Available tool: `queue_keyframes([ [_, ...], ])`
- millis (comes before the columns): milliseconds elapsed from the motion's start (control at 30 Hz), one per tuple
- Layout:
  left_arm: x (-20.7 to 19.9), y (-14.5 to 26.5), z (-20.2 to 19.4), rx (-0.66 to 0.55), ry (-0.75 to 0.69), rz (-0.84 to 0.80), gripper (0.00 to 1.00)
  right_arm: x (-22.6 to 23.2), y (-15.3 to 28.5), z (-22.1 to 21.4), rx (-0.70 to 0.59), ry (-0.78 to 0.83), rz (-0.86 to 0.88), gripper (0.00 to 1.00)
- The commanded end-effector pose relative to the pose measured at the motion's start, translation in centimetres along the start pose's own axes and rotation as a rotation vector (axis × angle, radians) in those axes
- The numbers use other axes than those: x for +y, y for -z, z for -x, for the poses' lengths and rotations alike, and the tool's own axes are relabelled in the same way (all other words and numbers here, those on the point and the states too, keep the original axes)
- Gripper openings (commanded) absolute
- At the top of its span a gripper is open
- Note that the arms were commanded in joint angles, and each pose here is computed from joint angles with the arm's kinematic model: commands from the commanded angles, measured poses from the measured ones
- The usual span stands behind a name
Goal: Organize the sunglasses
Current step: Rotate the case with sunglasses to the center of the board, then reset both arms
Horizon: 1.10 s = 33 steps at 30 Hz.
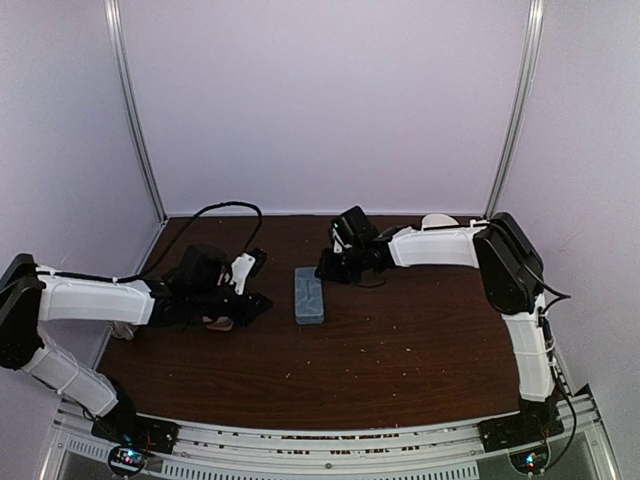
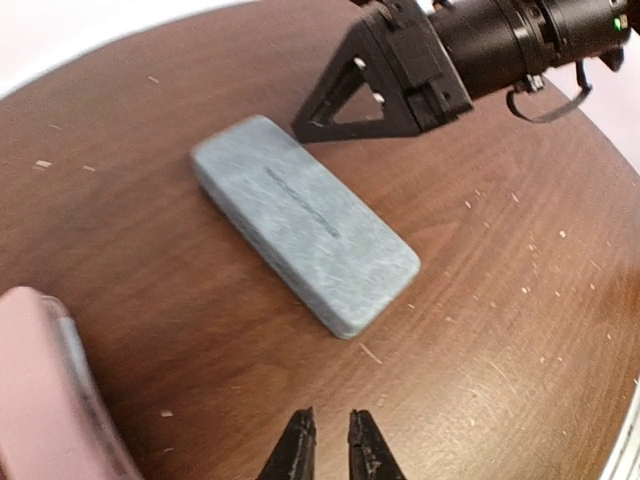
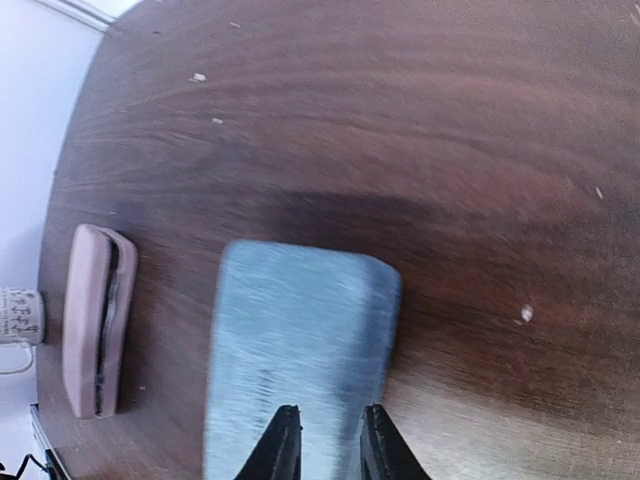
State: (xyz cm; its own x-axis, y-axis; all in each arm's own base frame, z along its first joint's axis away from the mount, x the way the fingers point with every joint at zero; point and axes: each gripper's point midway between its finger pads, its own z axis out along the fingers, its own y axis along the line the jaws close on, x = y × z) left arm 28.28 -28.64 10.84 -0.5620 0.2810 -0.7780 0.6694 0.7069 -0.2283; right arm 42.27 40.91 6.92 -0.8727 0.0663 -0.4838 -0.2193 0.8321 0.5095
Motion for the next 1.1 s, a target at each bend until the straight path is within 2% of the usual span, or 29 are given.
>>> queue_keyframes([
  [0,2.5,3.5,2.5,-0.112,-0.040,0.193,0.16,3.4,2.8,2.8,-0.070,0.090,0.063,0.25],
  [100,3.8,6.0,3.5,-0.164,-0.063,0.294,0.25,4.5,5.8,4.2,-0.124,0.151,0.076,0.30],
  [233,5.8,9.4,4.8,-0.229,-0.090,0.451,0.43,5.3,11.1,6.2,-0.236,0.218,0.064,0.41],
  [467,9.8,15.1,6.1,-0.306,-0.122,0.750,0.69,2.4,19.4,8.8,-0.408,0.273,-0.056,0.55],
  [667,13.5,17.9,5.9,-0.309,-0.095,0.930,0.75,-3.9,25.5,10.1,-0.541,0.252,-0.228,0.75],
  [867,17.5,20.0,5.3,-0.315,-0.024,1.098,0.76,-11.2,30.9,10.4,-0.662,0.164,-0.397,0.92],
  [1000,19.5,20.8,4.8,-0.324,-0.004,1.174,0.75,-15.8,34.3,10.1,-0.733,0.091,-0.504,1.00],
  [1067,20.5,21.0,4.4,-0.328,-0.003,1.199,0.75,-17.9,35.5,9.5,-0.755,0.060,-0.570,1.00],
])
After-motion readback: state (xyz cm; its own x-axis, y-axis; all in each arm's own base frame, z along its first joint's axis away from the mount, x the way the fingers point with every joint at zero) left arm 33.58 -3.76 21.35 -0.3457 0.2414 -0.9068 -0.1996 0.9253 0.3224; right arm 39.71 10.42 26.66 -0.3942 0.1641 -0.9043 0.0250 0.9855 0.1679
